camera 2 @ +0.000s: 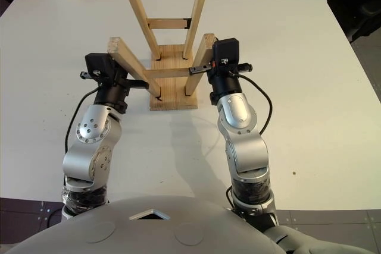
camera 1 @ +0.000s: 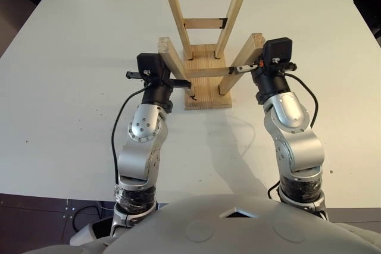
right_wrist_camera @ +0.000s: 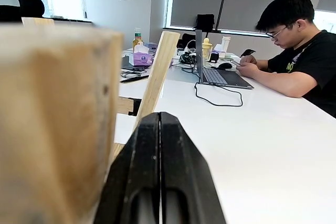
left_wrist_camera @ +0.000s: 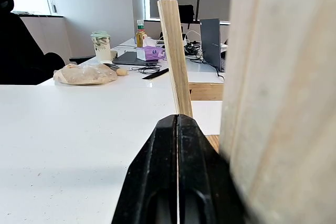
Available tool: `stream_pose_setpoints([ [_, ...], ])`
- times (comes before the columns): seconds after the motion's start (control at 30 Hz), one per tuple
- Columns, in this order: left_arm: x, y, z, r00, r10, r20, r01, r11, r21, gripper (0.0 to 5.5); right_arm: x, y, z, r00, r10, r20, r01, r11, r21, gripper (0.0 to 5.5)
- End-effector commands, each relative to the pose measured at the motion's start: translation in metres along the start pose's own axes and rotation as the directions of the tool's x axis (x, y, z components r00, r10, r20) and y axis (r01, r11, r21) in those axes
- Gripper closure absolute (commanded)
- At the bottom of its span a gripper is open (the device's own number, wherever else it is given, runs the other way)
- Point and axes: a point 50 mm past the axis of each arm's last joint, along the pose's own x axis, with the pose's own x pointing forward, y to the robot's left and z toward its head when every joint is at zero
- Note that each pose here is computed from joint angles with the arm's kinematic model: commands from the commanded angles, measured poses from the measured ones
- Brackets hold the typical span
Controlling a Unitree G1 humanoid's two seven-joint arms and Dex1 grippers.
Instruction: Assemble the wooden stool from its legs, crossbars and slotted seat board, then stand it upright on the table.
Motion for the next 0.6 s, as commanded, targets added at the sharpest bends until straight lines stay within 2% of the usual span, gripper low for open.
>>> stream_pose_setpoints([
  [0.03, 0.002, -0.042, -0.009, 0.96, -0.276, -0.047, 0.271, 0.959, -0.086, 5.48, -0.002, 0.046, -0.007, 0.934, 0.355, -0.047, -0.351, 0.933, 0.082, 5.5],
  [0.13, 0.003, -0.034, -0.009, 0.978, -0.205, -0.043, 0.201, 0.976, -0.088, 5.48, 0.0, 0.033, -0.012, 0.948, 0.308, -0.077, -0.303, 0.95, 0.073, 5.5],
  [0.2, 0.004, -0.013, -0.014, 0.994, -0.077, -0.083, 0.069, 0.993, -0.099, 5.48, 0.0, 0.009, -0.019, 0.971, 0.216, -0.101, -0.212, 0.976, 0.051, 5.5],
  [0.27, 0.001, 0.02, -0.021, 0.988, 0.062, -0.144, -0.083, 0.986, -0.143, 5.48, 0.003, -0.03, -0.025, 0.99, 0.087, -0.114, -0.086, 0.996, 0.013, 5.5],
  [0.33, -0.001, 0.061, -0.027, 0.959, 0.2, -0.2, -0.247, 0.937, -0.248, 5.48, 0.012, -0.077, -0.028, 0.991, -0.065, -0.119, 0.063, 0.998, -0.014, 5.5],
  [0.4, 0.005, 0.097, -0.02, 0.94, 0.278, -0.199, -0.332, 0.883, -0.331, 5.48, 0.026, -0.114, -0.021, 0.982, -0.159, -0.099, 0.161, 0.987, 0.014, 5.5],
  [0.47, 0.026, 0.118, 0.013, 0.969, 0.235, -0.075, -0.244, 0.87, -0.429, 5.48, 0.046, -0.122, 0.005, 0.997, -0.075, -0.01, 0.076, 0.987, 0.139, 5.5],
  [0.5, 0.037, 0.12, 0.036, 0.983, 0.185, 0.008, -0.157, 0.856, -0.492, 5.48, 0.054, -0.114, 0.023, 0.997, 0.039, 0.067, -0.051, 0.982, 0.18, 5.5],
  [0.57, 0.049, 0.106, 0.077, 0.986, 0.034, 0.164, 0.067, 0.817, -0.573, 5.48, 0.057, -0.09, 0.054, 0.94, 0.276, 0.199, -0.316, 0.924, 0.215, 5.5],
  [0.6, 0.051, 0.093, 0.096, 0.968, -0.066, 0.242, 0.199, 0.79, -0.58, 5.48, 0.053, -0.077, 0.067, 0.88, 0.399, 0.259, -0.456, 0.863, 0.219, 5.5],
])
